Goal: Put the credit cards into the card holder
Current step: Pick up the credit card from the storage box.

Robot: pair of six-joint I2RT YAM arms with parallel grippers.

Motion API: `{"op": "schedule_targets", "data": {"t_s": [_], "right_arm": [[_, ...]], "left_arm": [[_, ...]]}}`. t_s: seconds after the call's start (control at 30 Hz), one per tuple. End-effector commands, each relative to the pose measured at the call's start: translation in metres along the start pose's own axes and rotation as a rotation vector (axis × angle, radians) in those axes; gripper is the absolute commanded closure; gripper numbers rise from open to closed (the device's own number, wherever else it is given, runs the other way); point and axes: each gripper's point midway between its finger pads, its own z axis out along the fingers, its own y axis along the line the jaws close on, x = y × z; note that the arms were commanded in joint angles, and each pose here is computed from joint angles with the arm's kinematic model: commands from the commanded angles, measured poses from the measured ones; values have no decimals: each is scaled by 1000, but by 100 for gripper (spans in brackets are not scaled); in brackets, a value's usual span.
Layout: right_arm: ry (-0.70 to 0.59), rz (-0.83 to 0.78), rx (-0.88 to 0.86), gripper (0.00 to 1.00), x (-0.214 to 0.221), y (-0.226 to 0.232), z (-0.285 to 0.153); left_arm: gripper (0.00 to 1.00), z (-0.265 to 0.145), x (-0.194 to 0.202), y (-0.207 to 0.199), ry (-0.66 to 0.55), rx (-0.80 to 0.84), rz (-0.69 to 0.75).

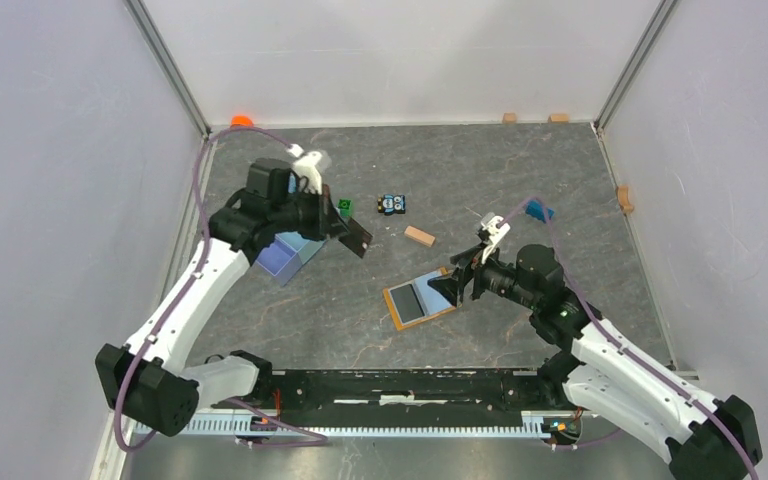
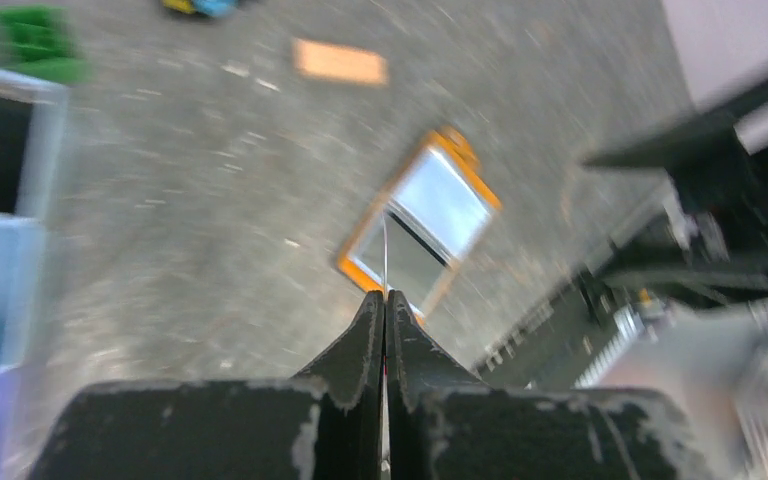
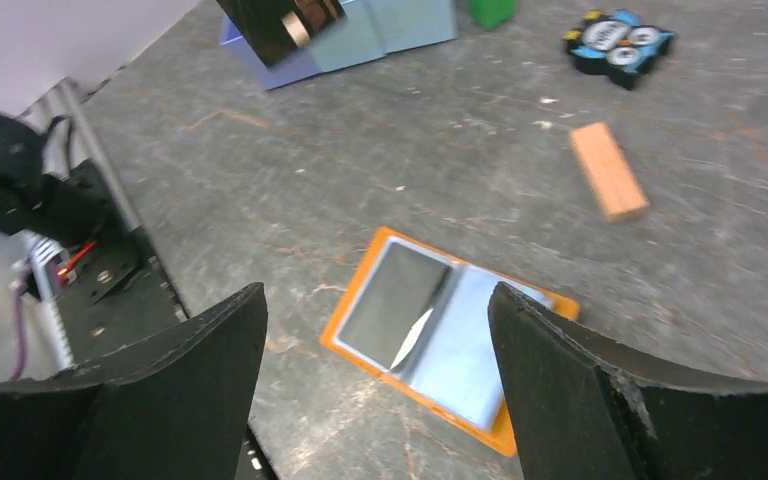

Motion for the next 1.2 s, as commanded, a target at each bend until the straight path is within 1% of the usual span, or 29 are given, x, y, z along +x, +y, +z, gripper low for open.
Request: {"op": "schedule_targets", "data": {"t_s": [0.0,0.1,0.2,0.37,0.47,0.6,0.63,0.67,0.7,0.73,0.77,0.8,0.83,0.87,0.9,0.97,1.03,1.07,1.17], "right_arm": [[-2,-2,-259,18,-15,45,5],[78,52,-387,27,-3,64,7],[132,114,-487,37,9,77,8],[126,162,-614,45,10,97,0],[128,164,-634,50,10,101,-1],[140,167,-640,75,13,102,0],[141,167,-642,84,13,102,0],[137,167,-637,92,13,102,0],[129,168,-618,100,12,100,2],[119,167,-598,100,11,98,3],[107,165,-577,100,9,95,4],[94,161,-555,100,7,92,5],[79,161,-525,100,6,88,7],[59,161,-508,100,3,86,7],[40,166,-499,100,0,85,6],[-4,171,-503,100,-8,87,3],[-38,174,-514,100,-13,90,0],[-49,176,-517,100,-16,90,-1],[-61,181,-525,100,-18,92,-3]], "left_arm": [[98,2,48,-78,156,408,172],[98,1,75,-110,240,561,205],[98,-2,91,-129,298,651,216],[98,-4,101,-137,327,683,231],[98,-1,104,-139,344,686,227],[98,2,106,-142,345,672,229],[97,3,105,-144,333,667,225],[89,5,103,-145,311,660,220],[76,7,99,-145,285,638,203],[58,11,93,-143,243,611,192],[43,11,88,-142,200,593,176],[33,13,84,-141,153,576,154],[28,11,78,-141,100,573,141],[24,12,76,-140,55,574,116],[22,10,74,-142,13,591,97],[22,6,73,-147,-26,634,49],[22,4,77,-149,-19,664,13],[24,3,80,-151,-11,679,0],[38,0,86,-153,-4,719,-42]]}}
